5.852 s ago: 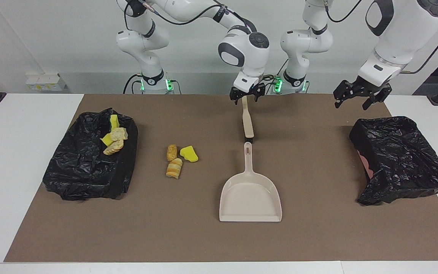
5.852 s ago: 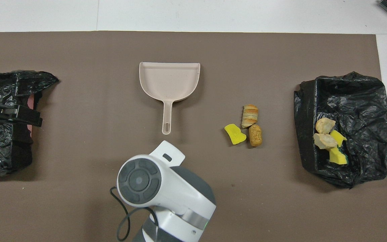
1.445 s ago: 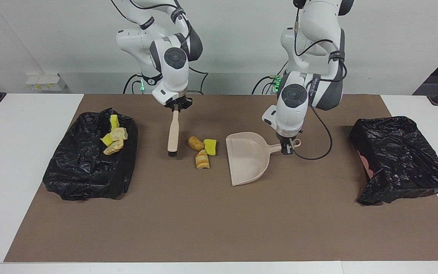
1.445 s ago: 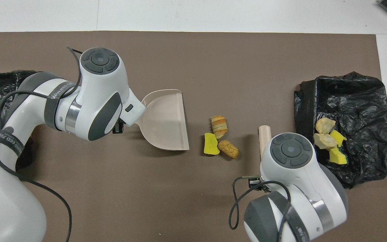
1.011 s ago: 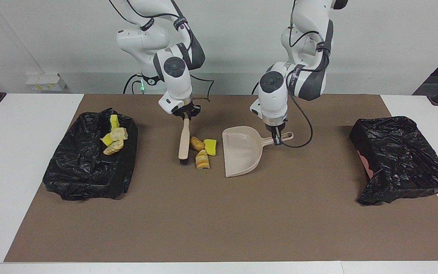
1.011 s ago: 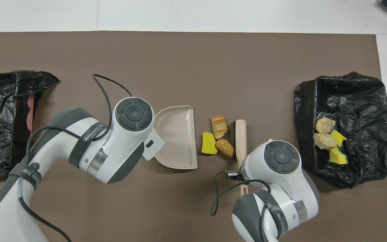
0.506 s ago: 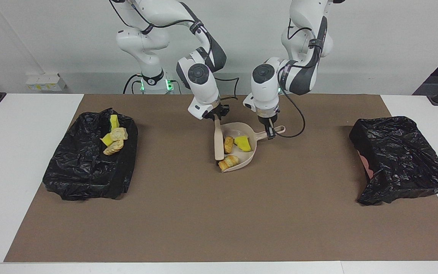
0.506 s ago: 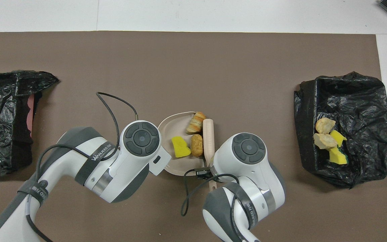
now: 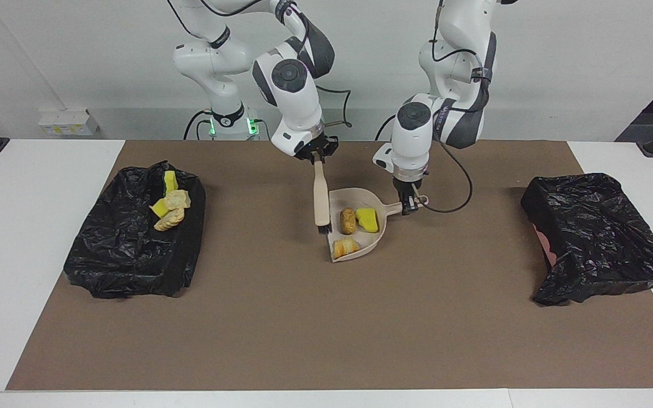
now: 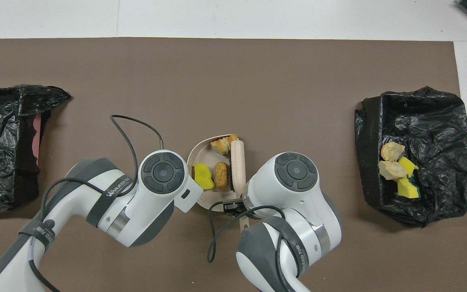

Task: Sweep and dump trash in bin
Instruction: 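Sweep the pieces with the right gripper into the dustpan, then carry the dustpan with the left gripper to the other bag and dump it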

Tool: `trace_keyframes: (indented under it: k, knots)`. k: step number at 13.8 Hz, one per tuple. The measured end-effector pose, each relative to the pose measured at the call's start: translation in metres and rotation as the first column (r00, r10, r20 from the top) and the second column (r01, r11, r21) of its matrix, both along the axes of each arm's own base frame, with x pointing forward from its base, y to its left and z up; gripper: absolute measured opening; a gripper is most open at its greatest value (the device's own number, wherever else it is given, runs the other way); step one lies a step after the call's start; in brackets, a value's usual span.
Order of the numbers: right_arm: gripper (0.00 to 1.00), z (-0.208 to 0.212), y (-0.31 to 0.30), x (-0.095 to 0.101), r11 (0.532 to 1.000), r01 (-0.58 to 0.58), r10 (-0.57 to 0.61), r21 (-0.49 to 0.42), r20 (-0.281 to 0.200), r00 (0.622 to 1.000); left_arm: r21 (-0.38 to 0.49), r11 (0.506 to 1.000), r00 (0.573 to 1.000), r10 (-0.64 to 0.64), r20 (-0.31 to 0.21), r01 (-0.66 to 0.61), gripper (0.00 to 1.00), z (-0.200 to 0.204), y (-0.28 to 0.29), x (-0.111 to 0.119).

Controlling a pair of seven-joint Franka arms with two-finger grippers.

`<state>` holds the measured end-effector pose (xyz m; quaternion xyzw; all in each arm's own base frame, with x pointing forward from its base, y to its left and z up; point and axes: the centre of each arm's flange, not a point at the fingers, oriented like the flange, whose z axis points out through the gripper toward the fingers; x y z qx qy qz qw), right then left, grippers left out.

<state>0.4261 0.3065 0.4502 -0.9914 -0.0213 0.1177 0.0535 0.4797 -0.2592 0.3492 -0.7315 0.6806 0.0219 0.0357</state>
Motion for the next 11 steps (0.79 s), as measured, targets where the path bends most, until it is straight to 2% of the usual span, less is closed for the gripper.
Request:
trace_keyframes:
  k: [3,6,8,11]
  knots:
    - [0.26,0.016,0.006,-0.025,0.999,-0.010,0.010,-0.038,0.000,1.000,-0.038,0.999,1.000,0.020,0.011,-0.020,0.31,0.002,0.027,0.019]
    - [0.26,0.004,0.035,-0.055,0.997,-0.036,0.035,-0.068,-0.021,0.999,-0.049,0.998,0.999,0.029,0.025,-0.028,0.31,0.016,0.054,0.041]
    - [0.26,-0.007,0.055,-0.075,0.996,-0.022,0.021,-0.085,-0.017,1.000,-0.044,0.999,0.999,0.022,0.023,-0.021,0.31,0.037,0.074,0.059]
    - [0.26,-0.024,0.078,-0.079,0.999,0.029,-0.028,-0.046,0.011,1.000,-0.037,0.999,1.000,-0.003,0.001,0.004,0.31,0.074,0.118,0.090]
